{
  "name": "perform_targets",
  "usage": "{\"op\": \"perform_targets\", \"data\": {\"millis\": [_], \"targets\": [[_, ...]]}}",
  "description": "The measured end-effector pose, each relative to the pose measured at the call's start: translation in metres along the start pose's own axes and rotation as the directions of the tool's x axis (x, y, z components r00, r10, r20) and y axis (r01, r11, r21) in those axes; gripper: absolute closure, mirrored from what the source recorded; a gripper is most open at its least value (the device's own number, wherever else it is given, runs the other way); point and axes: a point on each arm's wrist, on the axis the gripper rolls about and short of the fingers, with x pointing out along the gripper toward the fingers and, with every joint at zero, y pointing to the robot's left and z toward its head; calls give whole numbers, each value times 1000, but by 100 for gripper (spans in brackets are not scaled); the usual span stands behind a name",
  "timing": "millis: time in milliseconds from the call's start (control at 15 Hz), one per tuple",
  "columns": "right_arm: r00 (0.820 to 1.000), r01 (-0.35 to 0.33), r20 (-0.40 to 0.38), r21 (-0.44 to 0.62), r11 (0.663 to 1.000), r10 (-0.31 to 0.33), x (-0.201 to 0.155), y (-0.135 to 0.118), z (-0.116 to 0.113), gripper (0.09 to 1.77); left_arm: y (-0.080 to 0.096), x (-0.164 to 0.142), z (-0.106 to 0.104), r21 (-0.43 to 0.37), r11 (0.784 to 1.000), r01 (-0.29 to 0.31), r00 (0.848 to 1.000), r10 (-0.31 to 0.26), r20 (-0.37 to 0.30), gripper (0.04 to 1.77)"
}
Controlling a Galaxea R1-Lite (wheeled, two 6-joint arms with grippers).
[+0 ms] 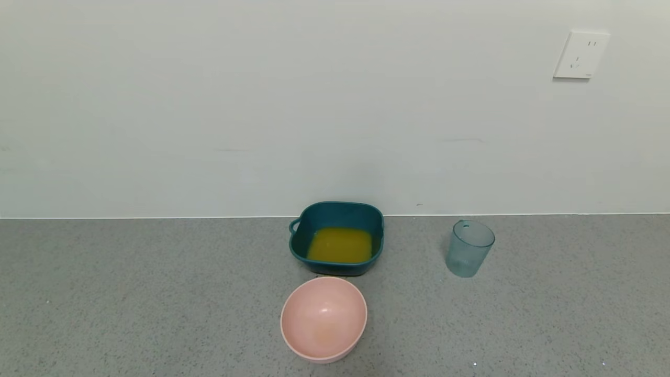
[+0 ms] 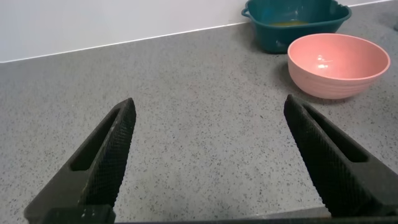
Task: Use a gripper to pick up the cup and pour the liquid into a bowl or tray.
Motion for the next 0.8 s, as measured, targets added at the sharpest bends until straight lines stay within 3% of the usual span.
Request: {"op": "perform_targets", "data": {"millis": [800], "targets": [[999, -24, -27, 4, 1000, 25, 4, 1, -11, 16, 0, 0, 0, 0, 1000, 0, 1000, 0, 0, 9]]}}
